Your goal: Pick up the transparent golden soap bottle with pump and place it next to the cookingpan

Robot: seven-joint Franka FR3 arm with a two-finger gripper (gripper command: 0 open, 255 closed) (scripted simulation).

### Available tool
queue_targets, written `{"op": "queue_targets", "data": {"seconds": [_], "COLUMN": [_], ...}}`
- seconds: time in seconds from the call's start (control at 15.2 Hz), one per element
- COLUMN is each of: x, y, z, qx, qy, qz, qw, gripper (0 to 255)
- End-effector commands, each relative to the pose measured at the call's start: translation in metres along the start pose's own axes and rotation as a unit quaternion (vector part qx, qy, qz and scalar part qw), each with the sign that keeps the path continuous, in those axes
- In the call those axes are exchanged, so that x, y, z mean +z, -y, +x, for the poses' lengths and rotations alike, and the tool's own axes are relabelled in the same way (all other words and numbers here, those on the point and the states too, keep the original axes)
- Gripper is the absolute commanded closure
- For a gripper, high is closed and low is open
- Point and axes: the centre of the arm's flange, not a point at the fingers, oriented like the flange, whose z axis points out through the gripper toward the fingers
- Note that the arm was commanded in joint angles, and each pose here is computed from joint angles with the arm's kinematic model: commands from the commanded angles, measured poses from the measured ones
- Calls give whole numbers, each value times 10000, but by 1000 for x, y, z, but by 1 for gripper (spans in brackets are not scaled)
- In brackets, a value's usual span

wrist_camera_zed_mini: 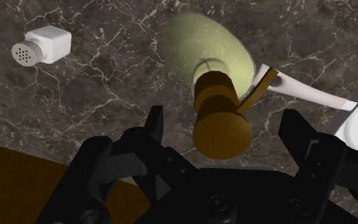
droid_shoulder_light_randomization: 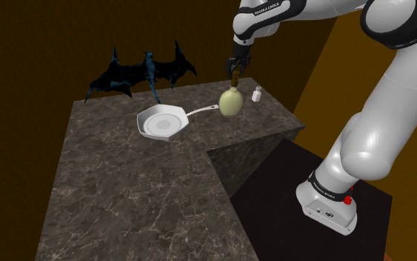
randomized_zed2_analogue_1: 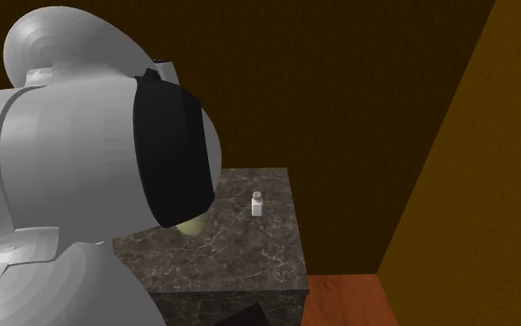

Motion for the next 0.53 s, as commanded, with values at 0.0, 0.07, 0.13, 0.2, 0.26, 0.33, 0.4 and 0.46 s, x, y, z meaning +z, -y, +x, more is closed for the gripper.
{"op": "queue_targets", "data": {"seconds": [0.0,0.07,0.13,0.2,0.26,0.33,0.4,0.46], "x": [0,0,-13,-26,-40,-50,-50,-50], "y": [0,0,0,0,0,0,0,0], "z": [0,0,0,0,0,0,0,0], "qx": [0,0,0,0,0,0,0,0], "qy": [0,0,0,0,0,0,0,0], "qz": [0,0,0,0,0,0,0,0], "qw": [10000,10000,10000,10000,10000,10000,10000,10000], "gripper": [0,0,0,0,0,0,0,0]}}
